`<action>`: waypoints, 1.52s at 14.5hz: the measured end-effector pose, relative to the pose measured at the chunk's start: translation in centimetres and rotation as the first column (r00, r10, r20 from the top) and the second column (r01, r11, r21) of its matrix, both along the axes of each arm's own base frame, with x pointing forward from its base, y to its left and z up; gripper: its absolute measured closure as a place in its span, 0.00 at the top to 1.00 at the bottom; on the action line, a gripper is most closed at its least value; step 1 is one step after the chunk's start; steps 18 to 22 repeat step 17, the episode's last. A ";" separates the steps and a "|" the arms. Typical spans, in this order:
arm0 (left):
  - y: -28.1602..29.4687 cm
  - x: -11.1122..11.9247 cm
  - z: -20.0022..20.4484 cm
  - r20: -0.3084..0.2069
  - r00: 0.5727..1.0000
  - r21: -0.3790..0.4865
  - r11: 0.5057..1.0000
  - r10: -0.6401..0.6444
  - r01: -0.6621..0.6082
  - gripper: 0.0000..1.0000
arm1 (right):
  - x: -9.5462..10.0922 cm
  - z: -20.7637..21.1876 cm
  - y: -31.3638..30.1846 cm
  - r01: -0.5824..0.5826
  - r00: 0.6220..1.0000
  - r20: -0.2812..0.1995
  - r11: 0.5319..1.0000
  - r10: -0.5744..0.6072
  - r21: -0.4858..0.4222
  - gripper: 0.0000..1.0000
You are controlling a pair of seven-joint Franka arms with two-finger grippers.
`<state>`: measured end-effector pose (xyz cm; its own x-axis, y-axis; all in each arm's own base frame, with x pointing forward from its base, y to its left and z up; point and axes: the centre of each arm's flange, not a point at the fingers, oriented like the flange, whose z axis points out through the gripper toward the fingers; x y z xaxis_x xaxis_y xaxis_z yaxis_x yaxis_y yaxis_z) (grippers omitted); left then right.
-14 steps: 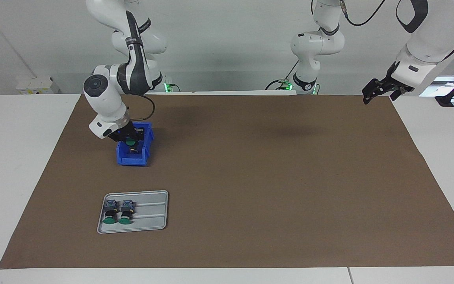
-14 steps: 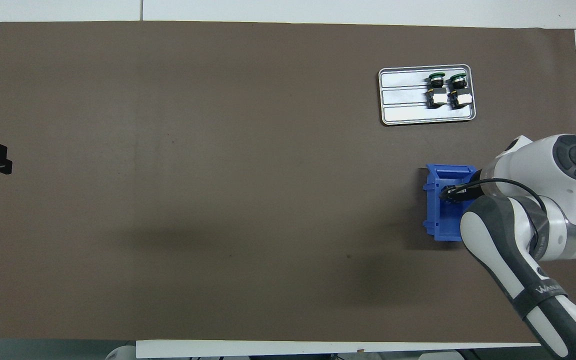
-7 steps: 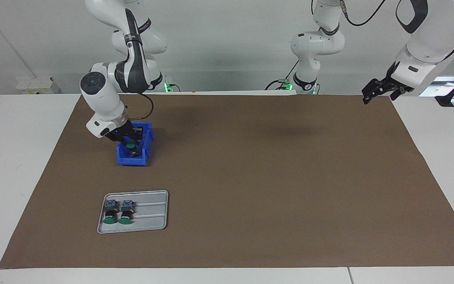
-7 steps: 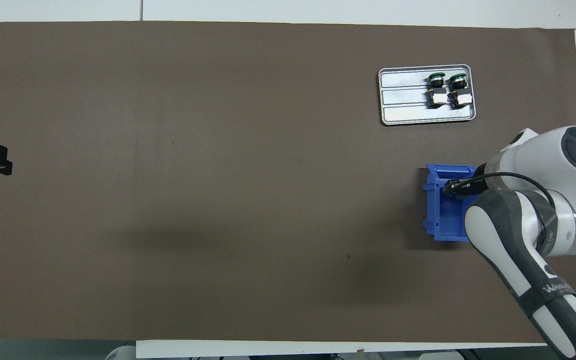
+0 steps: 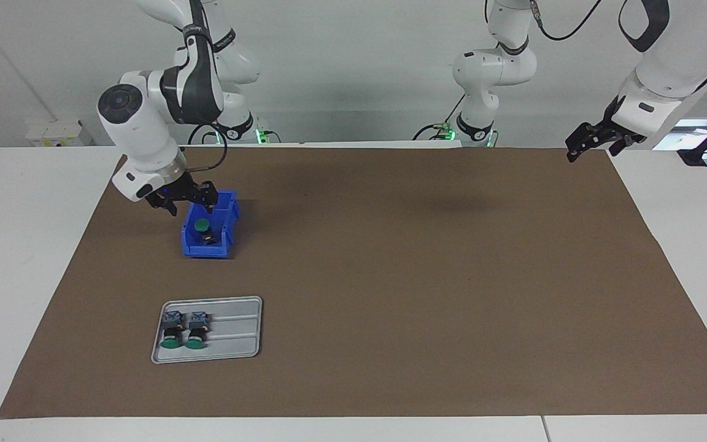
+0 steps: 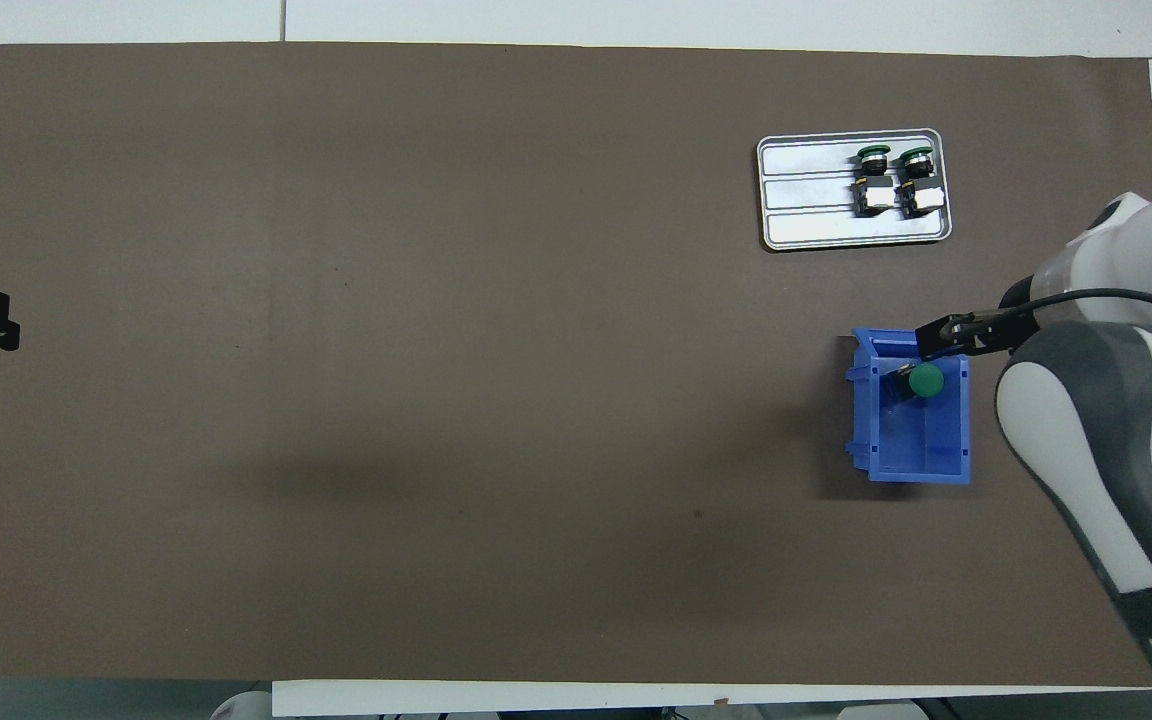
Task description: Place and press button with both arms
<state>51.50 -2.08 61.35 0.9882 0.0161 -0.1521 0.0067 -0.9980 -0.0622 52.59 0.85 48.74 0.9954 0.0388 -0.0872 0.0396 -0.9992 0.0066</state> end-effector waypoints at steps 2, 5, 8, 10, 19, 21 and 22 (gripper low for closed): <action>0.0 0.0 0.0 0.000 1.000 0.000 1.000 0.000 0.000 1.00 | 0.3 5.3 0.0 0.002 1.000 0.006 1.000 -0.002 0.001 1.00; 0.0 0.0 0.0 0.001 1.000 0.000 1.000 0.000 0.000 1.00 | -0.4 11.5 -0.1 0.005 1.000 -0.007 1.000 -0.005 0.001 1.00; 0.0 0.0 0.0 0.001 1.000 0.000 1.000 0.000 0.000 1.00 | -1.0 14.8 -0.5 0.010 1.000 -0.018 1.000 -0.010 -0.009 1.00; 0.0 0.0 0.0 0.001 1.000 0.000 1.000 0.000 0.000 1.00 | -0.6 14.6 -1.2 0.022 0.999 -0.027 1.000 -0.023 -0.007 1.00; 0.0 0.1 0.1 0.006 0.999 -0.005 0.999 -0.032 0.032 1.00 | 0.2 14.9 -1.0 0.017 1.000 -0.016 1.000 -0.017 -0.001 1.00; 0.0 0.1 0.1 0.006 0.999 -0.005 0.999 -0.032 0.032 1.00 | 0.2 14.9 -1.0 0.017 1.000 -0.016 1.000 -0.017 -0.001 1.00; 0.0 0.1 0.1 0.006 0.999 -0.005 0.999 -0.032 0.032 1.00 | 0.2 14.9 -1.0 0.017 1.000 -0.016 1.000 -0.017 -0.001 1.00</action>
